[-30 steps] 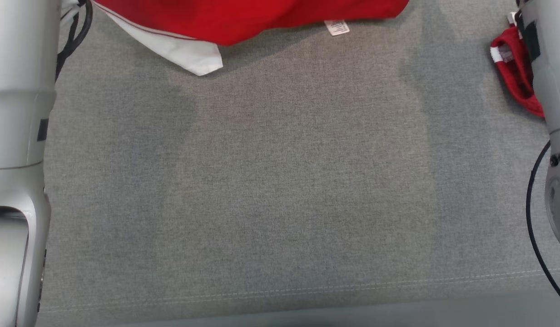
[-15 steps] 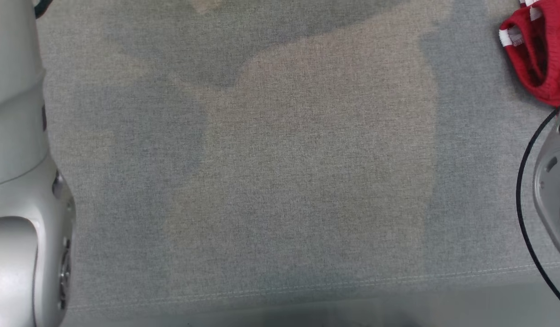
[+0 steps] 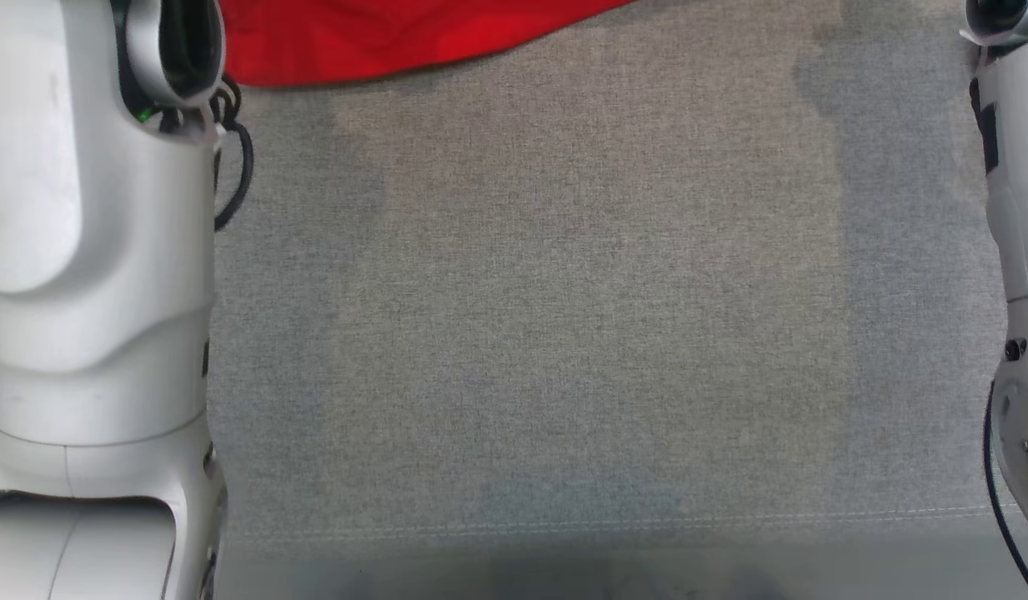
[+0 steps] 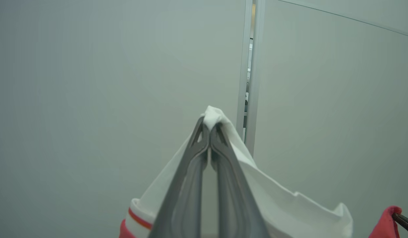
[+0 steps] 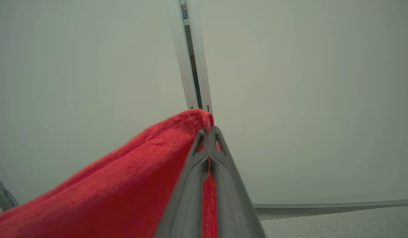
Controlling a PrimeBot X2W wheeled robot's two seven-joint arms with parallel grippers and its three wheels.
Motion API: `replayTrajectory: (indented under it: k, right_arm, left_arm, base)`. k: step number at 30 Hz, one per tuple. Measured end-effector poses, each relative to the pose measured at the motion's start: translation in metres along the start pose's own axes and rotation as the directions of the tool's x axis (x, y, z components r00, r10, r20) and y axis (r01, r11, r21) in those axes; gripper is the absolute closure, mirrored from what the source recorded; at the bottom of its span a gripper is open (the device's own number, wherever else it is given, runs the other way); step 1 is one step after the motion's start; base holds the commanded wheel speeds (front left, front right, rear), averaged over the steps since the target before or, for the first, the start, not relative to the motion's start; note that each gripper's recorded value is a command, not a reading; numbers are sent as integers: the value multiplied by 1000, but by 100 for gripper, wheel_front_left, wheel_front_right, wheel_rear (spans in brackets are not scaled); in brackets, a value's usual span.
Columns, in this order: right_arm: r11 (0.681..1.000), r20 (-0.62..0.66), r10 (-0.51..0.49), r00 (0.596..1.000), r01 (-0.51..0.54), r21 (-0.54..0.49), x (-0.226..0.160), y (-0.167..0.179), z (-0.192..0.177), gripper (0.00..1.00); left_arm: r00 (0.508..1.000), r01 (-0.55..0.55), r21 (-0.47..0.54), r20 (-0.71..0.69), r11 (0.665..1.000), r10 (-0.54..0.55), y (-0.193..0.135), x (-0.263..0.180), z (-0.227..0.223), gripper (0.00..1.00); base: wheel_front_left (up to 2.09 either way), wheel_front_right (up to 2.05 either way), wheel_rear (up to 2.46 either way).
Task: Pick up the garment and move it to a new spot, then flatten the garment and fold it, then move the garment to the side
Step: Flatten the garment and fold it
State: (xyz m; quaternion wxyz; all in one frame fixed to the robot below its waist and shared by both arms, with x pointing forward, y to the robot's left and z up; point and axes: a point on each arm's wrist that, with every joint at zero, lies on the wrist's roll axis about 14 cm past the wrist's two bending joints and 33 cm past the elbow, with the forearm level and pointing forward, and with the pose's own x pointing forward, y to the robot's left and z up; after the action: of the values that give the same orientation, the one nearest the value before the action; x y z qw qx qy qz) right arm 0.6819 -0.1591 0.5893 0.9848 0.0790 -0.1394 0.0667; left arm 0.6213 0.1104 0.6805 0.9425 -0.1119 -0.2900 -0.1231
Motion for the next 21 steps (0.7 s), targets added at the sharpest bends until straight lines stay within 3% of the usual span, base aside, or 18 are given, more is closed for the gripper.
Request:
replayTrajectory:
  k: [10, 16, 21]
  right_arm:
    - [998, -239, 9, 971, 5, 58, -50, -22, -18, 100]
    - [994, -453, 14, 892, 35, 100, -119, -32, -32, 100]
    - [994, -564, -7, 826, 68, 87, -174, -41, -22, 100]
  left_arm:
    - [989, -116, -80, -99, 990, 108, 16, -67, -1, 100]
    - [958, -221, -74, -206, 973, 202, 24, -130, 5, 100]
    - [919, -313, -69, -275, 947, 283, 30, -184, 23, 100]
  base:
    - [0, 0, 0]
    - [0, 0, 0]
    - [0, 0, 0]
